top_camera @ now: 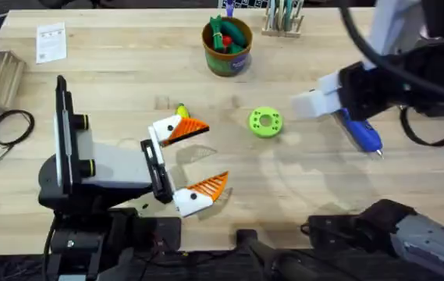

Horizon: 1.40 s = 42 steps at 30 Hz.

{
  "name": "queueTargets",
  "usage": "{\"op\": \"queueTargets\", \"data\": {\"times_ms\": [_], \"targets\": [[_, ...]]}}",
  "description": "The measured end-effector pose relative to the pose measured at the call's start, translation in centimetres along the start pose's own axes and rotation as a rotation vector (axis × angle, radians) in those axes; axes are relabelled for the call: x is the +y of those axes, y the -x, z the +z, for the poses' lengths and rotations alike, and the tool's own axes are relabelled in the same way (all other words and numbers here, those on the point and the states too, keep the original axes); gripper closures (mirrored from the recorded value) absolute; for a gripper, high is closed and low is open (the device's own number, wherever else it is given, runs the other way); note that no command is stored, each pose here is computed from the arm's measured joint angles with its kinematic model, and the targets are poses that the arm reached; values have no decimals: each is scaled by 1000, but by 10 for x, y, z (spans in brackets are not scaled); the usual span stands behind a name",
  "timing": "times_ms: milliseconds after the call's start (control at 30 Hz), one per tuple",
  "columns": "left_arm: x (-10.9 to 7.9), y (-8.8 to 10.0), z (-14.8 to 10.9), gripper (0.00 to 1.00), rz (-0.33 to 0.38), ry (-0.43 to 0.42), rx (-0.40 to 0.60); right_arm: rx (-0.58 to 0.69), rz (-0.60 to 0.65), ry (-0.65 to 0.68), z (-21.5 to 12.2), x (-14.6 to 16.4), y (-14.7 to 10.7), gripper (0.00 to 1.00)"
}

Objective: Pick up the gripper from the table and insert it into the empty holder that is missing its gripper. Then pick up a screw, insert it into the mounting hole, and use the screwdriver to tighten it. Finally, clean up the table by picking up the vegetable and placing it into the bucket.

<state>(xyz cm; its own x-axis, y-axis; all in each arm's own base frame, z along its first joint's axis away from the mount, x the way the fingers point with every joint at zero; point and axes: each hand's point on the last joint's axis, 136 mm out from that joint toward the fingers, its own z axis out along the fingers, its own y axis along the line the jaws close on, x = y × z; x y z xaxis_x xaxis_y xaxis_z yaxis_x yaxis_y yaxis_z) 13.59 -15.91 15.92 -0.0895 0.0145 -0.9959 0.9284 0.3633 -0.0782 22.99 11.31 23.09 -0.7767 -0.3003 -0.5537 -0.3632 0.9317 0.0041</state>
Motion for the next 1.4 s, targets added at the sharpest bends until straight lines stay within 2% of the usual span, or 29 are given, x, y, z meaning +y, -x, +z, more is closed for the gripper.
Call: {"op": "queueTargets", "data": {"times_ms": [267,300,467,500,533,700,800,1100,1267,1400], "targets": [[0,0,0,14,0,0,0,45,144,-2,17,-24,-36,61],[0,0,0,54,-3,0,0,59,163,-4,20,-27,-43,61],[0,0,0,833,1,0,0,69,265,-38,25,-45,-61,61],[0,0,0,952,3,0,0,57,284,-49,24,-49,-60,61],[0,0,0,984,4,0,0,39,307,-63,22,-55,-58,61],[0,0,0,986,4,0,0,-43,380,-123,20,-83,-43,14],[0,0,0,987,4,0,0,-39,383,-148,25,-95,-41,11],[0,0,0,988,4,0,0,167,380,-176,61,-119,-58,10],[0,0,0,988,5,0,0,220,283,-242,69,-143,-43,10],[0,0,0,988,4,0,0,308,203,-242,87,-150,-50,8]]}}
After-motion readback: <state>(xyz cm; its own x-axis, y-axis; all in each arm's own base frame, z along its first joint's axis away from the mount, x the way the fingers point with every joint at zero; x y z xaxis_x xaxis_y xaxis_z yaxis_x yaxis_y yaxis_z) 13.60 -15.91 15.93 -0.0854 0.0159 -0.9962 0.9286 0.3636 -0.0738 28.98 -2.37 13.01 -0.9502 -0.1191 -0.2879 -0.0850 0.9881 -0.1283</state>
